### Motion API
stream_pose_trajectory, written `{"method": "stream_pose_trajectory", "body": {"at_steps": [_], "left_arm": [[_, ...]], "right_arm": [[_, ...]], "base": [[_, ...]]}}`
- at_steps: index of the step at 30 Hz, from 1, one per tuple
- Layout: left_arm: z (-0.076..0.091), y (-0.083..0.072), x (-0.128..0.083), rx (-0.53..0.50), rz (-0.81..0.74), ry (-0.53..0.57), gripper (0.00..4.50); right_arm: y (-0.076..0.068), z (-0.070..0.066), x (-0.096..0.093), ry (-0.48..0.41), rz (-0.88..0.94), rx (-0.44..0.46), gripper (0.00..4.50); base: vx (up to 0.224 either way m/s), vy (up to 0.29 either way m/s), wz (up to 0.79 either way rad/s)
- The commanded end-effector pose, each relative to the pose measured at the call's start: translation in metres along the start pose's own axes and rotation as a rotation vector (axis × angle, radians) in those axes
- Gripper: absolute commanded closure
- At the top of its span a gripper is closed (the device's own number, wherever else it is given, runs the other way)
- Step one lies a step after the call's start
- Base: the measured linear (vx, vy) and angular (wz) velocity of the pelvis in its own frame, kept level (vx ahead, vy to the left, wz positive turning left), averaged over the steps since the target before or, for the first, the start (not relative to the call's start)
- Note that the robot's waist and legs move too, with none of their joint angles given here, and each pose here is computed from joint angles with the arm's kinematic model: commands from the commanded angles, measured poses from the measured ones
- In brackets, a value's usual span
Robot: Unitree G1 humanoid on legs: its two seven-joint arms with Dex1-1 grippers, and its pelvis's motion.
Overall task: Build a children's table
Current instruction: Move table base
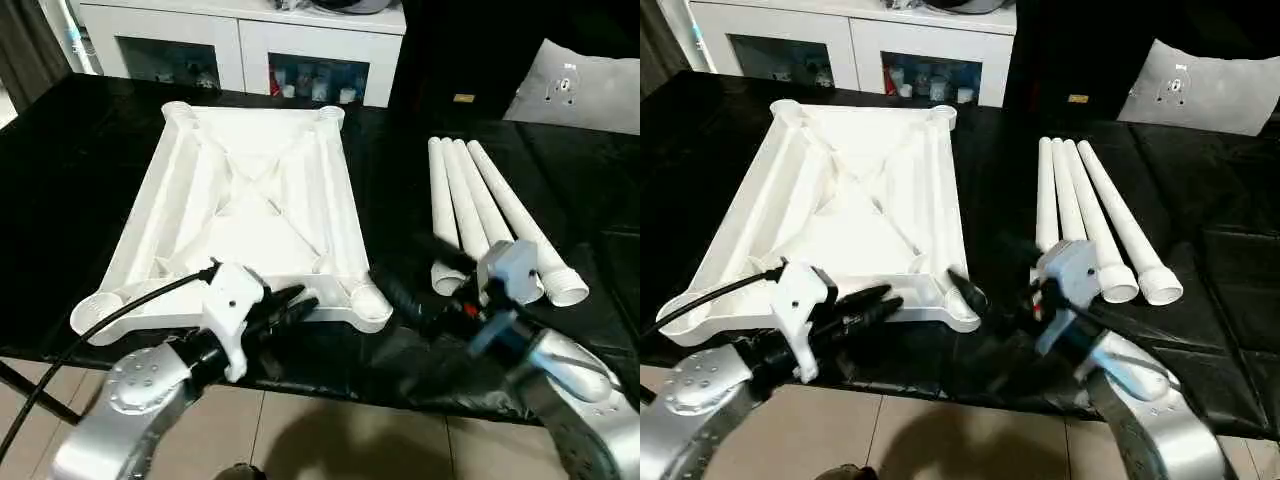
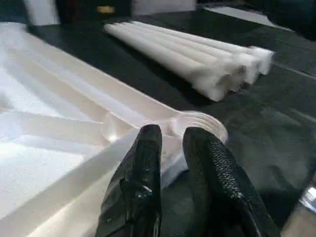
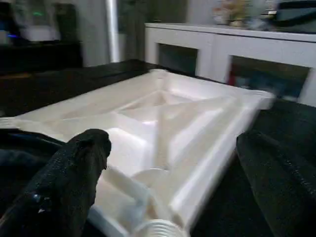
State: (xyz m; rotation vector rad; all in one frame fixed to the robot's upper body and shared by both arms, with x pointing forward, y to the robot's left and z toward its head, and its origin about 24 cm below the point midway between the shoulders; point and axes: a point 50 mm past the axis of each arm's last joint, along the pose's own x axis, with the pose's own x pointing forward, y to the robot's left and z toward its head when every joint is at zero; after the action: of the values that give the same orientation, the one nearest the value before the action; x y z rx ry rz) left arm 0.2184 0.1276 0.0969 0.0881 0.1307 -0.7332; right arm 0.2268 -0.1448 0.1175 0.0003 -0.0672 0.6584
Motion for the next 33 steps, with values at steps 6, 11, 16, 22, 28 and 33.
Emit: {"method": "stream_pose_trajectory", "body": {"at_steps": [6,11,16,22,28,33], "left_arm": [[0.004,0.004,0.007,-0.002,0.175,-0.038,3.52],[0.002,0.008,0.008,-0.004,0.256,-0.032,3.52],[0.000,0.013,0.008,-0.048,0.311,-0.039,3.52],[-0.005,0.023,0.006,-0.105,0.385,-0.031,3.52],[0.001,0.031,0.002,-0.079,0.407,-0.061,3.52],[0.005,0.031,0.001,-0.081,0.402,-0.065,3.52]], "right_arm": [[-0.013,0.001,0.001,-0.028,-0.293,-0.069,0.00],[-0.011,-0.005,0.003,-0.012,-0.350,-0.037,0.00],[-0.009,-0.010,0.003,0.021,-0.352,-0.005,0.00],[-0.008,-0.021,0.002,0.138,-0.347,-0.009,0.00],[-0.006,-0.024,0.007,0.211,-0.303,-0.003,0.00],[0.001,-0.020,0.013,0.183,-0.227,-0.024,0.00]], "base": [[0.000,0.000,0.00],[0.000,0.000,0.00],[0.000,0.000,0.00],[-0.018,-0.104,0.07],[-0.025,-0.050,-0.02],[0.007,0.041,0.00]]}}
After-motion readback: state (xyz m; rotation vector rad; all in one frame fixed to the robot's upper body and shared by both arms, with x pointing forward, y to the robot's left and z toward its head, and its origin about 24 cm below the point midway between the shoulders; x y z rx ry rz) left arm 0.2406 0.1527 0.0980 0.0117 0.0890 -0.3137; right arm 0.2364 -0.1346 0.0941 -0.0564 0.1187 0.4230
